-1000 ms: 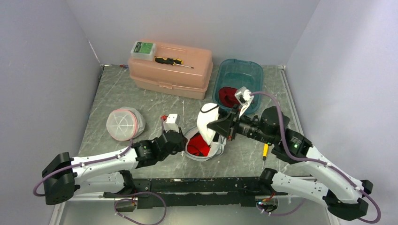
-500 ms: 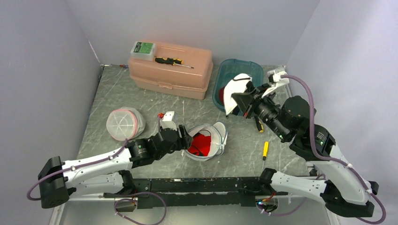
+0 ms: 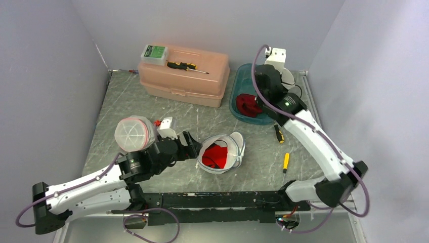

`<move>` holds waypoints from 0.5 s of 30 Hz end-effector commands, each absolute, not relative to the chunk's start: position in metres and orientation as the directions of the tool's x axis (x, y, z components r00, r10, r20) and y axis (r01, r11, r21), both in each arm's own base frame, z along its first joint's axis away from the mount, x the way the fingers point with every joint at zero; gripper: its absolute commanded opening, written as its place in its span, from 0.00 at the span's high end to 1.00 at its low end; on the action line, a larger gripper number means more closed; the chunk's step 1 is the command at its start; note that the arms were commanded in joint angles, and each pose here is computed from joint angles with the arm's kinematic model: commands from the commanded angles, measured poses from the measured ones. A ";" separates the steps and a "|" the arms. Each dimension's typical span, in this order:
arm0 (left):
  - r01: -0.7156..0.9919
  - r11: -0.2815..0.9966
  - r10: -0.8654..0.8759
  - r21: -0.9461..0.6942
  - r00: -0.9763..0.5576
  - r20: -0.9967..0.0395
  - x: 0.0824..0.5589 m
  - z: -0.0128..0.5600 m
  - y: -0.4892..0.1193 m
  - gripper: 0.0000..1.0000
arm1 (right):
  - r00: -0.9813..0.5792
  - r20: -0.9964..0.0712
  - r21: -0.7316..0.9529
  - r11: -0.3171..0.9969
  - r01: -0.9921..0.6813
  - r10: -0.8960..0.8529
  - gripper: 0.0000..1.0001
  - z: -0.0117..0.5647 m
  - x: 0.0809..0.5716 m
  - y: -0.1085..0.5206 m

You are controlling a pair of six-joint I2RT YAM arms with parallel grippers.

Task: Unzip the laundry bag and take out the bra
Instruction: Place the bra in the bin.

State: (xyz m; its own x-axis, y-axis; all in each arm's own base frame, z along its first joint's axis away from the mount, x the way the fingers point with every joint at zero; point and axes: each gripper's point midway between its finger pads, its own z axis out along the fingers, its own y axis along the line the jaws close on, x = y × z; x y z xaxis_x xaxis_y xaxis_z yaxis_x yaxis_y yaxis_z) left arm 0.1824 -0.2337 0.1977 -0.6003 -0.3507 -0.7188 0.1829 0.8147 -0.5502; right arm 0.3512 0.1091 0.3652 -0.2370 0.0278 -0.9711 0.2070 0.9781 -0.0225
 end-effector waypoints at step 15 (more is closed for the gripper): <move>0.020 0.860 -0.426 -0.511 -0.524 -0.738 0.190 0.195 -0.189 0.06 | -0.270 -0.953 0.008 0.903 0.429 0.136 1.00 0.297 0.542 0.029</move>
